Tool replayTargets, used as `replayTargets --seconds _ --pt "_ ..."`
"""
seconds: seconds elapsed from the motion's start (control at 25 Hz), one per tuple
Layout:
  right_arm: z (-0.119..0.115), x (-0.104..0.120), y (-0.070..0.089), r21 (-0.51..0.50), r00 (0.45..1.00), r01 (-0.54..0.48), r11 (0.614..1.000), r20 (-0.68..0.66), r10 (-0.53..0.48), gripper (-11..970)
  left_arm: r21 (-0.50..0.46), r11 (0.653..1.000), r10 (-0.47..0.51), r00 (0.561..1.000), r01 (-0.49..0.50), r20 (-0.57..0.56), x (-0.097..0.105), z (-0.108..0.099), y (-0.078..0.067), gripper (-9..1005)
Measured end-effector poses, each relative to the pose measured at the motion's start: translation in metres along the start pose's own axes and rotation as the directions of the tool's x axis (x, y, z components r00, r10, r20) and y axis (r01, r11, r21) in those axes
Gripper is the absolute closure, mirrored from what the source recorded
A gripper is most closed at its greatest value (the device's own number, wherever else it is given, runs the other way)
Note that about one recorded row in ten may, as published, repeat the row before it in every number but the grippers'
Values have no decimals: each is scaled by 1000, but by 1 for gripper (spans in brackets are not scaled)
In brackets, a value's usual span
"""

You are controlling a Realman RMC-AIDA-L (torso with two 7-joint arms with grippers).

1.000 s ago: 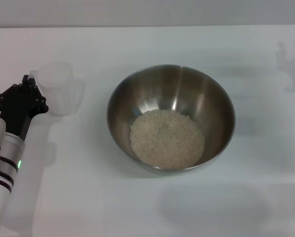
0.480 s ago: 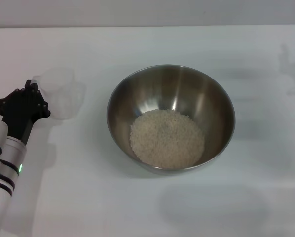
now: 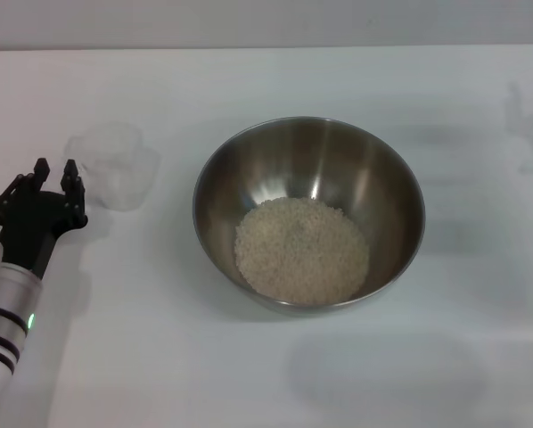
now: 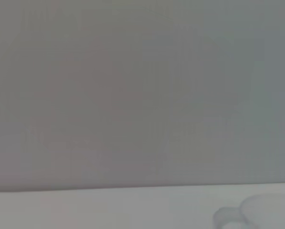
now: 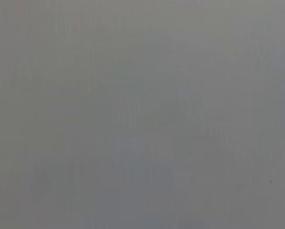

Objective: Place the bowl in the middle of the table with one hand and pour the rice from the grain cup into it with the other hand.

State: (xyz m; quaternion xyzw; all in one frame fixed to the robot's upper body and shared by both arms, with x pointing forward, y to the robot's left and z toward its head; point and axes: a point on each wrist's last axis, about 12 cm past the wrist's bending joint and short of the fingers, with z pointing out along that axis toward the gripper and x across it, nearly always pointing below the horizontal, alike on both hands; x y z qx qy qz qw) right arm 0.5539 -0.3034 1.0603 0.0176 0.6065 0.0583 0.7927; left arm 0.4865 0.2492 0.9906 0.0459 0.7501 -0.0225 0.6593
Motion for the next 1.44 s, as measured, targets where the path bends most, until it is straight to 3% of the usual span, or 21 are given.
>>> replayTargets --seconds 0.16,0.36,0.56,0.64,0.84,0.96,1.04,1.28,1.44 --pt "0 1 0 0 1000 1 1000 -6 -1 526 -13 1000 -2 1000 2 8 1 -5 3 696" --pt "-1 1 -1 2 1000 4 1000 -12 -4 526 -63 997 -42 996 47 83 2 -26 12 667" --pt "-5 3 -2 4 1000 6 1000 -22 -6 526 -5 992 -124 966 129 225 -10 -36 14 665" --pt "-6 5 -1 -3 1000 6 1000 -28 -6 526 17 990 -136 958 136 252 -14 -33 12 662" --pt "-13 10 7 -52 998 13 999 -54 -16 526 81 988 -147 942 129 301 -31 -10 0 497" --pt "-14 11 10 -70 998 18 997 -63 -22 526 81 988 -147 942 129 301 -31 -10 0 355" --pt "-15 12 12 -80 997 18 997 -70 -24 526 108 988 -139 936 110 322 -44 11 -6 260" --pt "-16 13 14 -81 997 1 997 -71 -6 526 112 989 -126 932 93 340 -52 23 -5 145" --pt "-18 14 17 -98 997 -4 995 -80 -4 526 105 990 -126 931 95 344 -53 24 -3 145"
